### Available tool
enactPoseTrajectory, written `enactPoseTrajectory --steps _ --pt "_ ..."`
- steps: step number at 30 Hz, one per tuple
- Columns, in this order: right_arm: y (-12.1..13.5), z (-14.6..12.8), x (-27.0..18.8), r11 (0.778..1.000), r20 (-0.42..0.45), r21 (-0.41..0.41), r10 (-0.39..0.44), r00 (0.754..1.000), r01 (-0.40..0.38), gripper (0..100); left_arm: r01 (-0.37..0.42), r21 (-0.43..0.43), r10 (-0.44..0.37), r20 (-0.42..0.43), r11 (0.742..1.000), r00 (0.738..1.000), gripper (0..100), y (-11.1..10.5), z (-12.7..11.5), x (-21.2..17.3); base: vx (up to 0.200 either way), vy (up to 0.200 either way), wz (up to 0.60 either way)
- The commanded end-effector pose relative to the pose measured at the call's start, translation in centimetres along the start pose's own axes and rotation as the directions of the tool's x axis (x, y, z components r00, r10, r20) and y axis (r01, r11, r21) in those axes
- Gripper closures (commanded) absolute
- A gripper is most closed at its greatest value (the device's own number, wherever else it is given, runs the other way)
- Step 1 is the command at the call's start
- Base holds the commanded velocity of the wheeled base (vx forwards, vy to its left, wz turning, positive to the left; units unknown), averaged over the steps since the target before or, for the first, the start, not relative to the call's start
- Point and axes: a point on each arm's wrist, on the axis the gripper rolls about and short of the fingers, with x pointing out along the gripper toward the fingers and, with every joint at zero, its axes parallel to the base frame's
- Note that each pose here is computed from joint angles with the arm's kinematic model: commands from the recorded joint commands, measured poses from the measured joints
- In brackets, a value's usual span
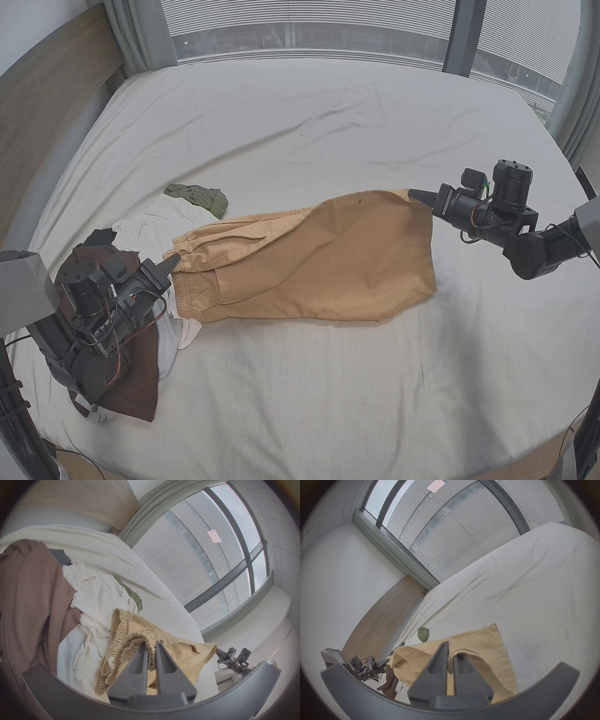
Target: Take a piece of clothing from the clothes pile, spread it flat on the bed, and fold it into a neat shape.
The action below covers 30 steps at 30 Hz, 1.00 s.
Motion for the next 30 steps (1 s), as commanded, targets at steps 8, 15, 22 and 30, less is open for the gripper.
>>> enactPoseTrajectory --steps 8,15,22,30 --pt "-1.7 -1.1 2.0 1.0 -0.01 0.007 -0.006 1.0 0.007 100 -0.003 -0.002 0.003 0.051 1.0 0.999 100 0.3 0.2 2.0 0.0 0.0 0.0" --pt "-2.2 -0.8 2.5 1.0 0.005 0.0 -0.008 1.0 0.008 100 -0.021 -0.002 0.021 0.081 1.0 0.996 100 0.7 0.6 2.4 0.0 0.0 0.0" --pt "-2.6 -1.0 2.9 1.0 0.0 0.002 -0.012 1.0 0.012 100 -0.029 -0.002 0.029 0.089 1.0 0.996 100 0.9 0.7 2.3 0.0 0.0 0.0" --pt "-2.5 -1.2 3.1 1.0 0.0 0.0 -0.007 1.0 0.007 100 -0.025 0.0 0.025 0.093 1.0 0.995 100 0.8 0.8 2.4 0.0 0.0 0.0"
